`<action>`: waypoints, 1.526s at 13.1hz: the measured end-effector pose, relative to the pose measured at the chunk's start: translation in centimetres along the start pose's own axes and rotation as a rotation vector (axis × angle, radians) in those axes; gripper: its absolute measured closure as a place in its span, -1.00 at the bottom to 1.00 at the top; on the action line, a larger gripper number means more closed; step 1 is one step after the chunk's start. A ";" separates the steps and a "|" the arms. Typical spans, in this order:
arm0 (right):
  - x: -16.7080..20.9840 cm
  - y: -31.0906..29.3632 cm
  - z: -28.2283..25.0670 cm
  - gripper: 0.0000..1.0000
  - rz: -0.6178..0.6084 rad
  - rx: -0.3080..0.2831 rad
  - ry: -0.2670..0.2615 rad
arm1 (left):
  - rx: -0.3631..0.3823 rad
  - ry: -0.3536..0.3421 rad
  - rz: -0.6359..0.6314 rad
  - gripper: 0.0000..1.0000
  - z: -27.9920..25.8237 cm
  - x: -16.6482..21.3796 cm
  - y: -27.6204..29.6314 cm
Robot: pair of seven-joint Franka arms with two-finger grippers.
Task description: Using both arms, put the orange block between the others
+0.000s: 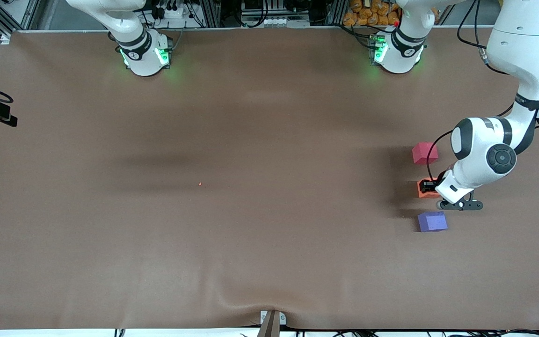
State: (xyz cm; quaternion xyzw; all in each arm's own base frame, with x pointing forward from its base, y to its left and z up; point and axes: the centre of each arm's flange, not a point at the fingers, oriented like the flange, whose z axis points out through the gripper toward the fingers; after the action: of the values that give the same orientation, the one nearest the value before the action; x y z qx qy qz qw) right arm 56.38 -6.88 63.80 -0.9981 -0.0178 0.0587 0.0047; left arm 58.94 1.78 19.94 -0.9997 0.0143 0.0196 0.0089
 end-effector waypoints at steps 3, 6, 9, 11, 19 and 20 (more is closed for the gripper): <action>0.1 -0.4 0.0 -1.00 -0.007 0.000 0.000 | -0.006 0.010 0.008 -0.88 0.1 0.2 0.7; 0.1 -0.6 0.0 -1.00 -0.011 -0.001 0.000 | -0.002 0.041 0.009 -1.00 -2.2 1.1 0.7; 0.1 -0.6 0.0 -1.00 -0.011 -0.001 0.000 | 0.018 -0.001 0.003 -1.00 -8.4 1.4 0.3; 0.1 -0.6 0.0 -1.00 -0.011 -0.001 0.001 | 0.033 -0.041 -0.007 -1.00 -14.1 1.9 -0.2; 0.1 -0.7 0.0 -1.00 -0.013 -0.001 0.002 | 0.054 -0.081 -0.051 -1.00 -35.6 1.3 -0.9; 0.1 -0.7 0.0 -1.00 -0.013 -0.001 0.002 | 0.057 -0.067 -0.055 -1.00 -37.5 0.3 -1.0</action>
State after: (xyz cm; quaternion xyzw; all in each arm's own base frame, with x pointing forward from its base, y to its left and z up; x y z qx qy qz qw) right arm 56.48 -6.16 63.83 -0.9980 -0.0243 0.0577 0.0046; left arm 60.74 2.08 57.40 -0.9978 -0.0131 0.0524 0.0384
